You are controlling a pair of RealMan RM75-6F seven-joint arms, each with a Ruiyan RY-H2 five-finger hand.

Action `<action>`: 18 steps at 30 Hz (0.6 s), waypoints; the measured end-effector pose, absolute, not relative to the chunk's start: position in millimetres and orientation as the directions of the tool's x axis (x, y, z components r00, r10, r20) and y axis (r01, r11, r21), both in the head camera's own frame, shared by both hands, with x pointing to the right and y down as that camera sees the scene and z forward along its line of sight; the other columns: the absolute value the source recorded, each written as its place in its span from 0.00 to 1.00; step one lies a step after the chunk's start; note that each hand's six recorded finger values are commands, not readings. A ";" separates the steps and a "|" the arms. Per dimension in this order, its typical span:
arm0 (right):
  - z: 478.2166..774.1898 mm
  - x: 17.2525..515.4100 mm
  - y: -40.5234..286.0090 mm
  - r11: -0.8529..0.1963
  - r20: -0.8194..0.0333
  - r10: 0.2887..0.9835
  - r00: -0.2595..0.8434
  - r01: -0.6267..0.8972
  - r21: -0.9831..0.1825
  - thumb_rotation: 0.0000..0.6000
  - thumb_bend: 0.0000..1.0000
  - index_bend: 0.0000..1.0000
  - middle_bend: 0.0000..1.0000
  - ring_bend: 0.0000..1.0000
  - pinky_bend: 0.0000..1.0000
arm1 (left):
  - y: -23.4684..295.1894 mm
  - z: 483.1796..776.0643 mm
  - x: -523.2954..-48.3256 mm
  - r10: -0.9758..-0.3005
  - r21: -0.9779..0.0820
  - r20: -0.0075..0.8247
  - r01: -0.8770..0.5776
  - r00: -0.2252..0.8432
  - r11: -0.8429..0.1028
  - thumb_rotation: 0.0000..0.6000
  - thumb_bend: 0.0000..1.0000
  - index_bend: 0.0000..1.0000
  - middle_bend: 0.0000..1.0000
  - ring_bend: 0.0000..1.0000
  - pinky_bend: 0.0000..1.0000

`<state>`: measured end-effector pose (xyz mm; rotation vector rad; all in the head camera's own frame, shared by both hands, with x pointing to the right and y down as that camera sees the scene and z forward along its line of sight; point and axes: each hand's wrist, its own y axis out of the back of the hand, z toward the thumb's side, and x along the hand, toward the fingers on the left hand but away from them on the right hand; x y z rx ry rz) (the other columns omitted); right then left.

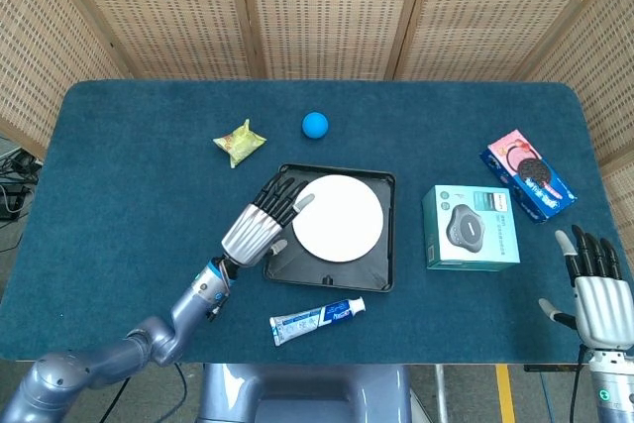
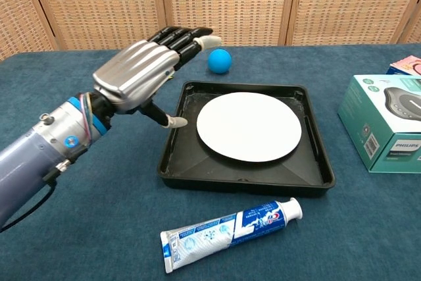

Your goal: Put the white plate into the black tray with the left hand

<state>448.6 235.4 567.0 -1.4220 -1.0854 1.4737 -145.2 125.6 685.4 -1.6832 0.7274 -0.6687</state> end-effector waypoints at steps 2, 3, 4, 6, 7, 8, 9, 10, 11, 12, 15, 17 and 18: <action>567.2 447.7 235.8 -0.313 -0.313 0.949 -0.045 0.015 -0.950 1.00 0.15 0.01 0.00 0.00 0.00 | 126.3 679.8 -160.7 -0.773 -0.973 0.075 -0.123 0.630 -0.194 1.00 0.00 0.00 0.00 0.00 0.00; 567.3 447.2 236.1 -0.314 -0.314 0.948 -0.044 0.016 -0.949 1.00 0.15 0.01 0.00 0.00 0.00 | 126.7 677.0 -168.4 -0.779 -0.973 0.083 -0.120 0.621 -0.199 1.00 0.00 0.00 0.00 0.00 0.00; 567.6 446.7 236.4 -0.316 -0.317 0.948 -0.043 0.018 -0.949 1.00 0.15 0.01 0.00 0.00 0.00 | 127.4 672.9 -179.6 -0.788 -0.973 0.095 -0.112 0.608 -0.204 1.00 0.00 0.00 0.00 0.00 0.00; 568.0 446.1 236.7 -0.319 -0.320 0.947 -0.042 0.019 -0.948 1.00 0.15 0.01 0.00 0.00 0.00 | 128.9 666.0 -197.7 -0.802 -0.973 0.115 -0.097 0.586 -0.211 1.00 0.00 0.00 0.00 0.00 0.00; 568.3 445.3 236.9 -0.321 -0.322 0.946 -0.040 0.018 -0.947 1.00 0.15 0.00 0.00 0.00 0.00 | 130.4 661.4 -210.8 -0.812 -0.973 0.132 -0.084 0.569 -0.216 1.00 0.00 0.00 0.00 0.00 0.00; 568.5 444.4 237.1 -0.323 -0.323 0.946 -0.038 0.019 -0.946 1.00 0.15 0.00 0.00 0.00 0.00 | 131.7 658.1 -221.3 -0.819 -0.973 0.145 -0.071 0.555 -0.221 1.00 0.00 0.00 0.00 0.00 0.00; 568.7 443.5 237.4 -0.325 -0.325 0.945 -0.035 0.019 -0.946 1.00 0.15 0.00 0.00 0.00 0.00 | 133.2 654.7 -232.0 -0.827 -0.973 0.160 -0.057 0.539 -0.226 1.00 0.00 0.00 0.00 0.00 0.00; 569.0 442.2 237.8 -0.328 -0.328 0.944 -0.032 0.019 -0.944 1.00 0.15 0.00 0.00 0.00 0.00 | 136.1 650.8 -246.8 -0.838 -0.971 0.183 -0.038 0.515 -0.235 1.00 0.00 0.00 0.00 0.00 0.00; 569.0 441.1 238.0 -0.330 -0.330 0.943 -0.029 0.018 -0.944 1.00 0.15 0.00 0.00 0.00 0.00 | 139.6 647.2 -260.4 -0.847 -0.968 0.207 -0.022 0.489 -0.249 1.00 0.00 0.00 0.00 0.00 0.00; 569.0 439.8 238.2 -0.332 -0.332 0.943 -0.024 0.016 -0.943 1.00 0.15 0.00 0.00 0.00 0.00 | 141.5 645.3 -266.4 -0.851 -0.966 0.219 -0.015 0.477 -0.257 1.00 0.00 0.00 0.00 0.00 0.00; 569.7 436.8 239.4 -0.341 -0.341 0.940 -0.013 0.009 -0.940 1.00 0.15 0.00 0.00 0.00 0.00 | 155.5 637.7 -296.2 -0.870 -0.951 0.286 0.006 0.401 -0.310 1.00 0.00 0.00 0.00 0.00 0.00; 570.4 435.8 239.9 -0.347 -0.347 0.938 -0.010 0.007 -0.938 1.00 0.15 0.00 0.00 0.00 0.00 | 168.3 632.8 -317.6 -0.881 -0.938 0.330 0.015 0.339 -0.346 1.00 0.00 0.00 0.00 0.00 0.00; 570.7 435.1 240.0 -0.348 -0.349 0.937 -0.009 0.007 -0.937 1.00 0.15 0.00 0.00 0.00 0.00 | 173.8 630.6 -326.6 -0.885 -0.934 0.345 0.019 0.313 -0.357 1.00 0.00 0.00 0.00 0.00 0.00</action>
